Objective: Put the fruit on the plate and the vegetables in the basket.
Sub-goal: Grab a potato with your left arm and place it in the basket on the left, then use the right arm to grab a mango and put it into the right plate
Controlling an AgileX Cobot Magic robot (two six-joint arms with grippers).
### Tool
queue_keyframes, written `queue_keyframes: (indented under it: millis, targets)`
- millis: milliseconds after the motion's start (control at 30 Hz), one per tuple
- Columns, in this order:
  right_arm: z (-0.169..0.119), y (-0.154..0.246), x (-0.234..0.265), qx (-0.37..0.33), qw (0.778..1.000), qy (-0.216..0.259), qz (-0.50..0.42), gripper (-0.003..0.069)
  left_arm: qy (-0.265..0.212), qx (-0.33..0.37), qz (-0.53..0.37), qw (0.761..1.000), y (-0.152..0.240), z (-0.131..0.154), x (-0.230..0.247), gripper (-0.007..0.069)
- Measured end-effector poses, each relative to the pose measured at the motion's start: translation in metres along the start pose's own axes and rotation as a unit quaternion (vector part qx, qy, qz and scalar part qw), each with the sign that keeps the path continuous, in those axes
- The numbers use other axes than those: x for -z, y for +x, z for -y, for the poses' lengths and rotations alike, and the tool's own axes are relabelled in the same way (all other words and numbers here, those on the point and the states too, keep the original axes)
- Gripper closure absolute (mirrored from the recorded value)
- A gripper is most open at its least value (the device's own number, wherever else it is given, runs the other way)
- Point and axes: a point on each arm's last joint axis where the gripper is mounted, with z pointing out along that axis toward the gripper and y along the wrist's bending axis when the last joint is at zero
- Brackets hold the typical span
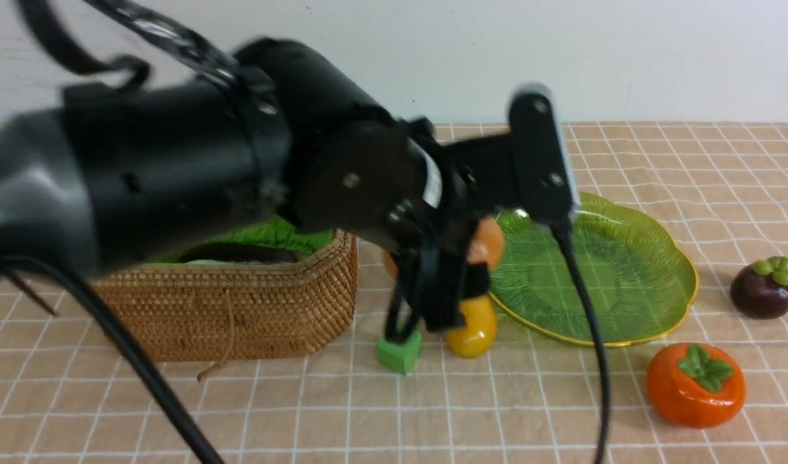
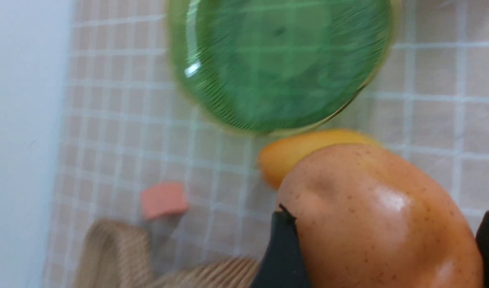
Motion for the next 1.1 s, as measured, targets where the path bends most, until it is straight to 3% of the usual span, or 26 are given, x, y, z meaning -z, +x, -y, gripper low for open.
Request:
queue_keyframes:
  millis: [167, 467, 567, 733, 833, 1000, 1100]
  targets:
    - [0.0, -0.001, 0.0, -0.001, 1.0, 0.001, 0.008, 0.0508, -0.068, 0.067, -0.1, 0.99, 0.059, -0.052, 0.009, 0.0076]
    - [0.0, -0.001, 0.0, -0.001, 1.0, 0.001, 0.008, 0.0508, -0.076, 0.114, -0.221, 0.966, 0.139, -0.086, -0.036, 0.0076]
    - [0.0, -0.001, 0.0, -0.001, 1.0, 0.001, 0.004, 0.0507, -0.079, 0.121, -0.24, 0.96, 0.15, -0.089, -0.04, 0.0076]
    - [0.0, 0.0, 0.0, -0.001, 1.0, 0.0, 0.0, 0.0504, -0.098, 0.165, -0.247, 0.95, 0.151, -0.09, -0.034, -0.0031]
    - [0.0, 0.0, 0.0, -0.001, 1.0, 0.0, 0.0, 0.0503, -0.106, 0.205, -0.245, 0.942, 0.15, -0.09, -0.029, -0.0036]
    - [0.0, 0.0, 0.0, -0.001, 1.0, 0.001, -0.001, 0.05, -0.108, 0.27, -0.222, 0.931, 0.143, -0.089, -0.015, 0.0028]
    - [0.001, -0.001, -0.004, -0.015, 1.0, 0.001, -0.009, 0.0498, -0.086, 0.384, -0.168, 0.904, 0.125, -0.082, 0.005, 0.0198]
